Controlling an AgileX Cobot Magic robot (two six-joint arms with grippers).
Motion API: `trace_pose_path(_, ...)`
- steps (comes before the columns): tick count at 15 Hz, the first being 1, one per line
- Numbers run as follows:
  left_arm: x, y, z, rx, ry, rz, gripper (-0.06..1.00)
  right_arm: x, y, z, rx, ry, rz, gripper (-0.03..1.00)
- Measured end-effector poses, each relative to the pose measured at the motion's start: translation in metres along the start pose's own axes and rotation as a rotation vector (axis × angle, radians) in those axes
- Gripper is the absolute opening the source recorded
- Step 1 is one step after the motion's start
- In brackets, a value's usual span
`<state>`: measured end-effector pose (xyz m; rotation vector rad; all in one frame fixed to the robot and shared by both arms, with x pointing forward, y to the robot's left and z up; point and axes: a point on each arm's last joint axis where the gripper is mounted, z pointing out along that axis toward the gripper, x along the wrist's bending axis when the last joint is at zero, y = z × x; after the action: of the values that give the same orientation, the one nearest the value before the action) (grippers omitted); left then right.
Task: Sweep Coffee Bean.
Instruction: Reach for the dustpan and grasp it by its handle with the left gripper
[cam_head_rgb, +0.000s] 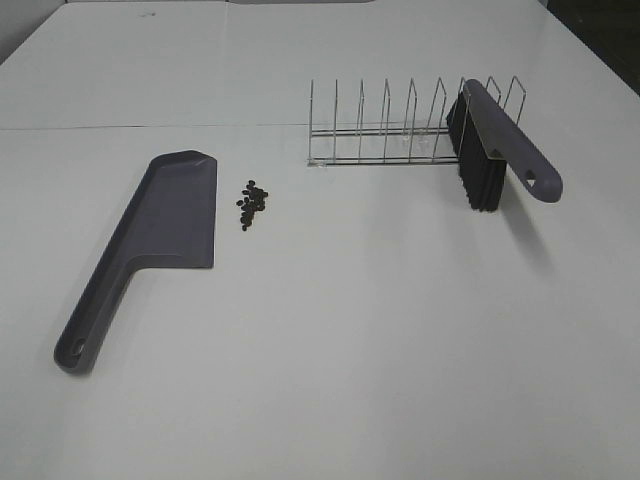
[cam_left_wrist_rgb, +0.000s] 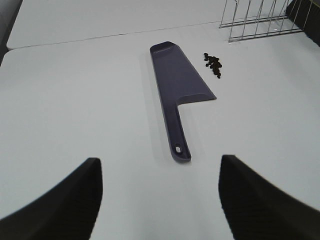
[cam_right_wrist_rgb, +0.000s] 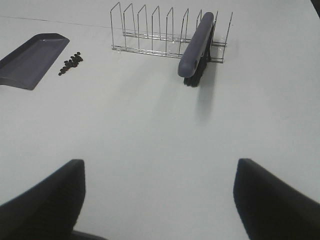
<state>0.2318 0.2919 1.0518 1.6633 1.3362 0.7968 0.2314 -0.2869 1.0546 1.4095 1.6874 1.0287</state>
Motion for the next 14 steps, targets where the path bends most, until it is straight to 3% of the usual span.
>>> trace_pose_path(14,0.0000,0.0000,0.0000,0.000,0.000,0.000,0.62,0.0000,0.0000,0.0000,0.000,0.000,0.000,0.77)
